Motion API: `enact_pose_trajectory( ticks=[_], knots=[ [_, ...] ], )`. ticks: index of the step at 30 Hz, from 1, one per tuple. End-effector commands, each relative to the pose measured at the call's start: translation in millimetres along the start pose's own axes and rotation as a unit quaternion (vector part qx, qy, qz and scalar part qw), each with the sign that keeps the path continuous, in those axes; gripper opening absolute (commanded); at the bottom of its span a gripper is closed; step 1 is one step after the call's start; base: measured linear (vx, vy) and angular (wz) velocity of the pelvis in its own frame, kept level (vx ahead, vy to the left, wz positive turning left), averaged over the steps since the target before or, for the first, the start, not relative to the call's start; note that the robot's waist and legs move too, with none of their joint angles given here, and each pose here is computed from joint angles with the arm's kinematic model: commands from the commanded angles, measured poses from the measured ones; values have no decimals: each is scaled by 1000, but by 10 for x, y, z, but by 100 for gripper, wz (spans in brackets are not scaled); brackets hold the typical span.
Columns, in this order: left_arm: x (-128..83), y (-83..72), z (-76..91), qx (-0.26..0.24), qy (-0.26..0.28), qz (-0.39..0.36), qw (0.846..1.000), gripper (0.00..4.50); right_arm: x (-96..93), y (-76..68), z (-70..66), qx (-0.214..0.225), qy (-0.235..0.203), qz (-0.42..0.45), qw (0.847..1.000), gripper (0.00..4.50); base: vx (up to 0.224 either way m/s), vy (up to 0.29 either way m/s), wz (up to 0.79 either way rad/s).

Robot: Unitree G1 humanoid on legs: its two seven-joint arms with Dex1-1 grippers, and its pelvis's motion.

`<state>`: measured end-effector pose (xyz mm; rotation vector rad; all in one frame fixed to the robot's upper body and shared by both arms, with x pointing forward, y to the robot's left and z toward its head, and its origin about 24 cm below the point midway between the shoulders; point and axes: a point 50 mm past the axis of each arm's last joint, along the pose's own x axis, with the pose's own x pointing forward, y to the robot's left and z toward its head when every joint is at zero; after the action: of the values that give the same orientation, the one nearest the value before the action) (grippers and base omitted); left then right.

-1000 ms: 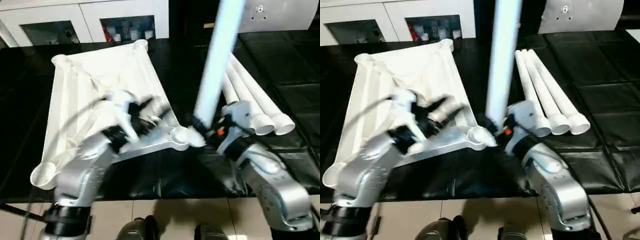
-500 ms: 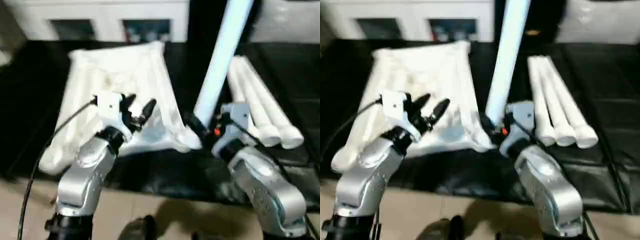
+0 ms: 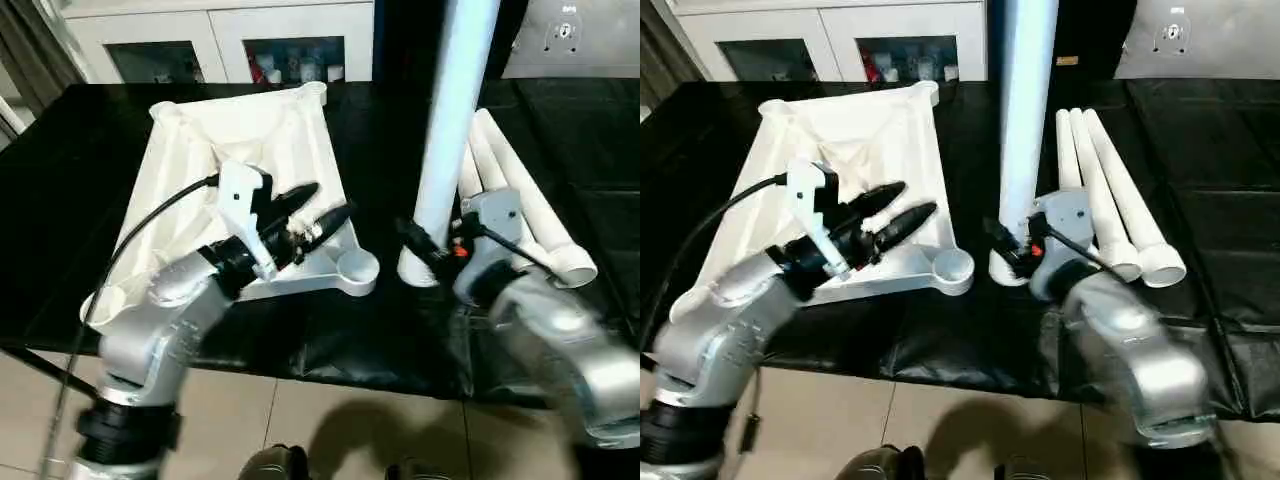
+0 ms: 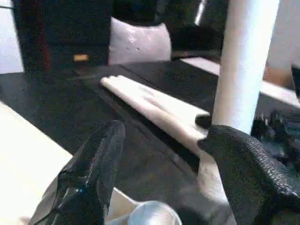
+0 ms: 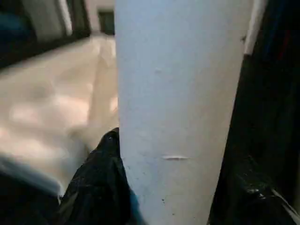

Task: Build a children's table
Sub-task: Pick table leg

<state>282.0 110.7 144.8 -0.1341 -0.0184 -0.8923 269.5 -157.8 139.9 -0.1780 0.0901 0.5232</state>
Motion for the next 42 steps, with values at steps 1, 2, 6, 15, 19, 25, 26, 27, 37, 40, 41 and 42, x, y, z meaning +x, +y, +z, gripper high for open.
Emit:
enact_pose_trajectory(
  ticks=[1, 2, 6, 15, 19, 25, 26, 27, 37, 40, 41, 42],
  knots=[
    [-10, 19, -4, 1, 7, -18, 1000, 370, -28, -14, 257, -9, -45, 17, 999, 191, 0, 0, 0],
    [-11, 18, 6, 4, 3, -27, 1000, 370, -19, -45, 291, 3, -60, 16, 998, 191, 0, 0, 0],
    [9, -29, -29, 35, 8, -77, 996, 366, 89, -5, 191, 80, -117, 31, 989, 191, 0, 0, 0],
    [-64, 25, -399, 105, 70, -91, 988, 443, 286, 230, -105, 118, -123, 60, 984, 191, 0, 0, 0],
    [-95, 50, -428, 73, 60, -80, 992, 450, 287, 298, -182, 118, -127, 98, 980, 191, 0, 0, 0],
    [29, 5, -263, -13, 15, -84, 996, 450, 280, 361, -234, 150, -117, 152, 970, 191, 0, 0, 0],
    [63, -4, -226, -34, 3, -83, 996, 450, 277, 361, -227, 162, -115, 160, 967, 191, 0, 0, 0],
    [83, -6, -203, -49, -3, -82, 995, 450, 273, 360, -218, 167, -115, 166, 965, 191, 0, 0, 0],
    [251, -90, 168, -168, -92, -110, 975, 450, 227, 330, -129, 206, -86, 240, 945, 191, 0, 0, 0],
    [261, -128, 178, -171, -83, -120, 974, 450, 206, 316, -26, 213, -84, 263, 937, 191, 0, 0, 0],
    [258, -136, 184, -176, -83, -123, 973, 450, 189, 318, -1, 212, -76, 277, 934, 191, 0, 0, 0],
    [257, -137, 186, -176, -84, -123, 973, 450, 185, 319, 4, 211, -74, 279, 934, 191, 0, 0, 0]
  ],
)
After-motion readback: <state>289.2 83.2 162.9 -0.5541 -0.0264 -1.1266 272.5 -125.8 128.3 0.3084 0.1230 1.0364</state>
